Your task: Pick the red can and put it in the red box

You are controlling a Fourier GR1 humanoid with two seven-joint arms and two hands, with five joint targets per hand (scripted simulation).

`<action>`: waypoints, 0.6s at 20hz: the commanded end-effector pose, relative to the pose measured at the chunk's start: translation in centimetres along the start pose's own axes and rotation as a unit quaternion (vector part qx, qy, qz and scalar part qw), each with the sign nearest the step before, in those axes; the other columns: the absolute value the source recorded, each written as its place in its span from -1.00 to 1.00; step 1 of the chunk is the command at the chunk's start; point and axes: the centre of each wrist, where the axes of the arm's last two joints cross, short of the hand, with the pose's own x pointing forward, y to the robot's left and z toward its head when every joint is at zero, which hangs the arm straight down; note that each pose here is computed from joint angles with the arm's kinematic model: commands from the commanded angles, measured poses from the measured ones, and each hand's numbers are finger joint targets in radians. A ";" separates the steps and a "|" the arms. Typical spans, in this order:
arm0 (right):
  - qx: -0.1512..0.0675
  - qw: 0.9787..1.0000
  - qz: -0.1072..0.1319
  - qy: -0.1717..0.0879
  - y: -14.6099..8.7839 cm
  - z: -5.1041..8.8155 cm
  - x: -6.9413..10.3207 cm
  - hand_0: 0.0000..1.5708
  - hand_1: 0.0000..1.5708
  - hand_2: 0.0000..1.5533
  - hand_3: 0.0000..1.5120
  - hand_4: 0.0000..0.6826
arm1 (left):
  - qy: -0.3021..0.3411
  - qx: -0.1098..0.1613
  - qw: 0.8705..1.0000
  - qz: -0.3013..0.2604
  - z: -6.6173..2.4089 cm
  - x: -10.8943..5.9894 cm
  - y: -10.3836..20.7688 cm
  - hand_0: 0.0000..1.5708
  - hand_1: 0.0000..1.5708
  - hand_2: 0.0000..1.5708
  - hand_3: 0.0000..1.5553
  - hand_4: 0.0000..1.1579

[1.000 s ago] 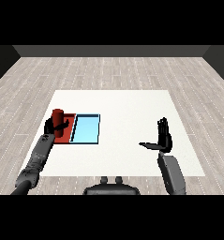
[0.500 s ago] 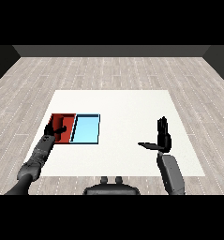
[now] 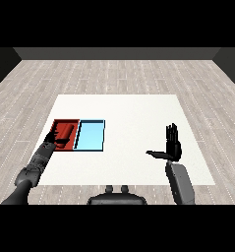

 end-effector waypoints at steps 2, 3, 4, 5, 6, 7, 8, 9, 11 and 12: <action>-0.001 1.000 -0.006 -0.008 -0.2 0.8 0.1 -1.00 -1.00 -1.00 -1.00 -1.00 | 0.041 -0.013 0.999 0.026 -0.45 2.0 1.4 -1.00 -1.00 -1.00 -1.00 -1.00; 0.003 1.000 -0.004 -0.013 1.1 -0.7 0.6 -1.00 -1.00 -1.00 -1.00 -1.00 | 0.039 0.016 0.999 0.009 0.01 1.3 -0.5 -1.00 -1.00 -1.00 -1.00 -1.00; 0.007 1.000 -0.010 -0.007 0.6 -0.5 1.0 -1.00 -1.00 -1.00 -1.00 -1.00 | 0.029 0.021 0.999 0.039 0.22 0.6 -1.1 -1.00 -1.00 -1.00 -1.00 -1.00; -0.001 1.000 -0.003 -0.011 -0.9 -0.3 0.3 -1.00 -1.00 -1.00 -1.00 -1.00 | 0.016 0.034 0.998 0.059 -0.08 0.5 0.2 -1.00 -1.00 -1.00 -1.00 -1.00; 0.005 1.000 -0.017 -0.010 0.2 0.3 -0.3 -1.00 -1.00 -1.00 -1.00 -1.00 | -0.017 0.055 0.993 0.100 0.00 0.6 0.0 -1.00 -1.00 -1.00 -1.00 -1.00; 0.011 1.000 -0.006 -0.022 -0.2 0.1 0.7 -1.00 -1.00 -1.00 -1.00 -1.00 | -0.052 0.095 0.985 0.136 -0.09 -0.2 0.8 -1.00 -1.00 -1.00 -1.00 -1.00; 0.017 1.000 0.004 -0.019 -0.8 0.6 1.1 -1.00 -1.00 -1.00 -1.00 -1.00 | -0.067 0.101 0.978 0.169 0.37 1.0 -1.3 -1.00 -1.00 -1.00 -1.00 -1.00; 0.008 1.000 -0.009 -0.020 -0.9 -0.2 1.2 -1.00 -1.00 -1.00 -1.00 -1.00 | -0.118 0.105 0.961 0.227 -0.10 3.0 0.7 -1.00 -1.00 -1.00 -1.00 -1.00; 0.017 1.000 -0.013 -0.014 0.6 0.1 0.9 -1.00 -1.00 -1.00 -1.00 -1.00 | -0.192 0.131 0.927 0.294 0.07 3.9 0.9 -1.00 -1.00 -1.00 -1.00 -1.00; 0.024 0.999 -0.029 -0.004 0.9 0.5 0.4 -1.00 -1.00 -1.00 -1.00 -1.00 | -0.234 0.126 0.908 0.324 0.30 4.6 0.5 -1.00 -1.00 -1.00 -1.00 -1.00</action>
